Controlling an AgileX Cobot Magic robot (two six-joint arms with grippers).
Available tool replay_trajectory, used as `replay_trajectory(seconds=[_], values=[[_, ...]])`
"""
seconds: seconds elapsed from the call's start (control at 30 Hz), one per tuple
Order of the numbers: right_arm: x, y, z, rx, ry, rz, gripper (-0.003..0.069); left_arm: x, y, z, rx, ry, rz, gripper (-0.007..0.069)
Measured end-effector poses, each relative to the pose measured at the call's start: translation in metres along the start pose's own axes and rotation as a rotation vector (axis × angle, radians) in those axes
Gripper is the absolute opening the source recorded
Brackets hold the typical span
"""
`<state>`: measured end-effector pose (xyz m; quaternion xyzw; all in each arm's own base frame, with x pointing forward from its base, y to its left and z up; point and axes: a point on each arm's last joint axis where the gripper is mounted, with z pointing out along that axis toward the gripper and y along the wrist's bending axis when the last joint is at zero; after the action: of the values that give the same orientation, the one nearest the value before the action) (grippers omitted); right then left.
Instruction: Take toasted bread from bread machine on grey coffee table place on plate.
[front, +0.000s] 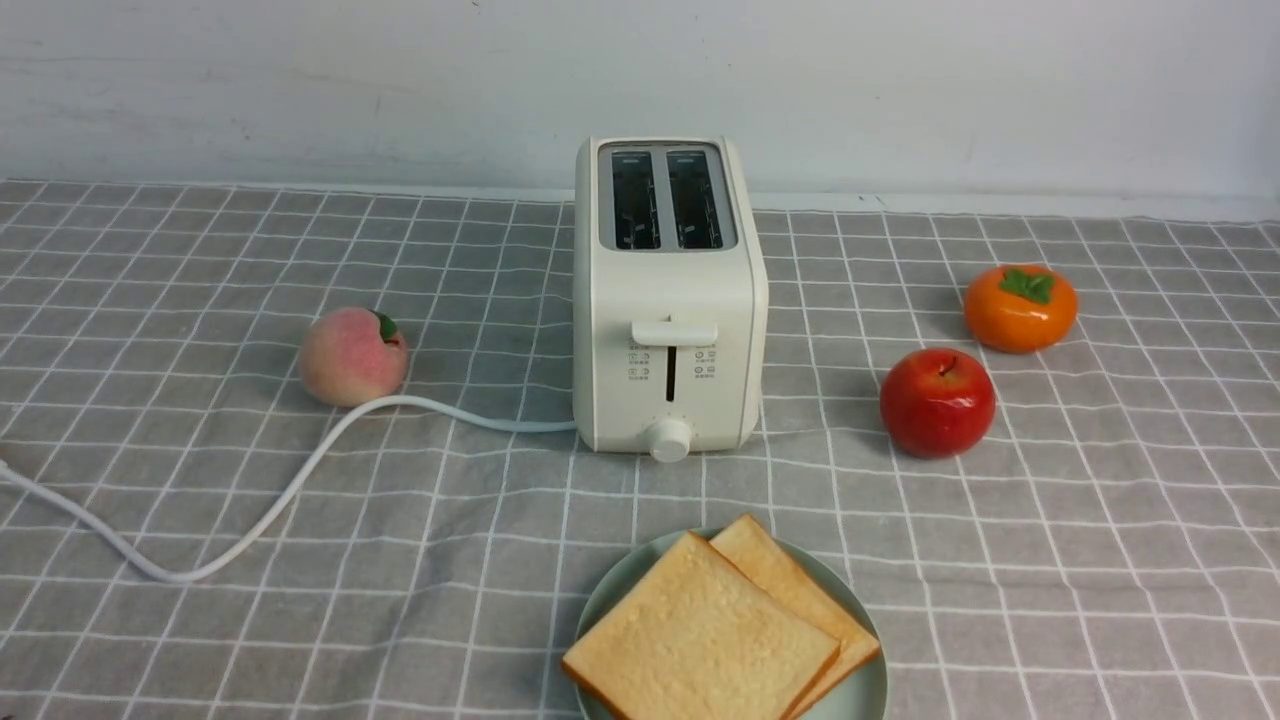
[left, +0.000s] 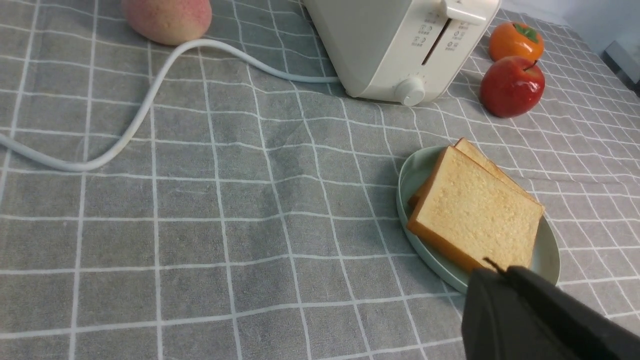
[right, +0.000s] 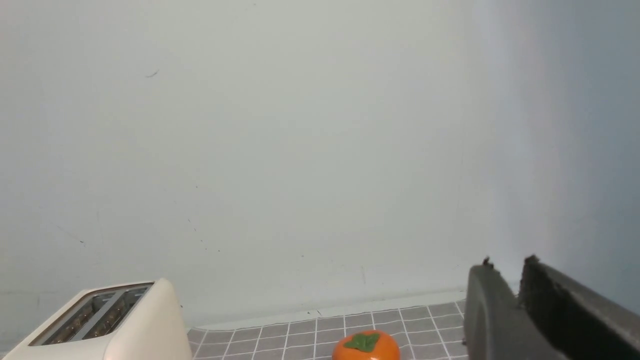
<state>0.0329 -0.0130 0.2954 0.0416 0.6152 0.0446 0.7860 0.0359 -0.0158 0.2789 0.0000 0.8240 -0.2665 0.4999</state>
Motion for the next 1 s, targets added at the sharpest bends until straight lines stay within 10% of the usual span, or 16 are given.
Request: replay_trajectory(seconds=[0.3, 0.67, 1.0], values=[[0.0, 0.0, 0.0, 0.001, 0.001, 0.0, 0.0107, 0.002, 0.003, 0.01, 0.028, -0.141, 0.084, -0.0014], [-0.001, -0.001, 0.0, 0.006, -0.006, -0.031, 0.0122, 0.072, 0.059, 0.047, -0.281, -0.283, -0.06, -0.0014], [-0.001, 0.0, 0.0, 0.005, -0.008, -0.036, 0.0127, 0.08, 0.062, 0.048, -0.315, -0.207, -0.074, -0.0014]])
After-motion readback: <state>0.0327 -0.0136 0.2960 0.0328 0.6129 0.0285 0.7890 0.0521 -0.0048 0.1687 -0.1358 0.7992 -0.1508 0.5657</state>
